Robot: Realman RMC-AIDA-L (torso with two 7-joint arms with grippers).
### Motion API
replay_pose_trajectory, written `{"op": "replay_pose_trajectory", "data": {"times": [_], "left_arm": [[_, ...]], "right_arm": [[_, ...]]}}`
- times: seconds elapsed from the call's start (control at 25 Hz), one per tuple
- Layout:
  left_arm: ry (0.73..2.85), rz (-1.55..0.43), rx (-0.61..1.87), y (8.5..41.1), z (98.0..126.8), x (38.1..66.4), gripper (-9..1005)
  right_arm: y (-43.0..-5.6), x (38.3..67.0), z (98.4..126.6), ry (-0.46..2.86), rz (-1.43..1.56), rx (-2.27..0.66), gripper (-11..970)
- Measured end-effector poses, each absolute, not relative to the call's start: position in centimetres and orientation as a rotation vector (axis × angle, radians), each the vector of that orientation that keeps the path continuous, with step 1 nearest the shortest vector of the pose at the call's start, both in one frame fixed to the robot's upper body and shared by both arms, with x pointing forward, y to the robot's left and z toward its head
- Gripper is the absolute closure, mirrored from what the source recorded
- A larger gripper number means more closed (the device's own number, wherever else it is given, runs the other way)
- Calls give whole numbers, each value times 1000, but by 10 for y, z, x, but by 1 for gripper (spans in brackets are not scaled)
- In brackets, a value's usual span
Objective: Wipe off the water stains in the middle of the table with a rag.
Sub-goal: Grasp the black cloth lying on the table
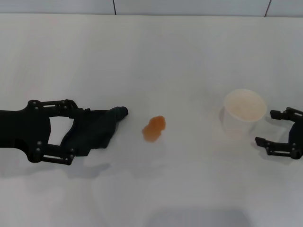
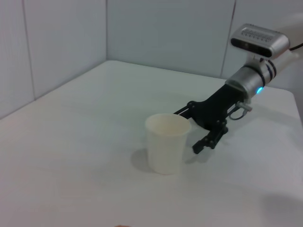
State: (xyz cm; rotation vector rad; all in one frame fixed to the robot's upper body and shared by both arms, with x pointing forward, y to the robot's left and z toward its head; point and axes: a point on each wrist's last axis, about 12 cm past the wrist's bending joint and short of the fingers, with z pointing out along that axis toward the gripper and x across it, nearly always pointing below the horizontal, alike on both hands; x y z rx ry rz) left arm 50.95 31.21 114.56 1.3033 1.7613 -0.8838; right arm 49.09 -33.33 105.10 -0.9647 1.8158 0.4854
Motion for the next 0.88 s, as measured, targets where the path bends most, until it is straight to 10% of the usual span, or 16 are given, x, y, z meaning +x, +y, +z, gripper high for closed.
{"op": "replay_pose_trajectory", "data": {"times": [0.88], "left_arm": [[1940,-779,1276,319,1152,533,108]], "right_arm": [[-316,503,1164,1788,709,-1311,101]]}}
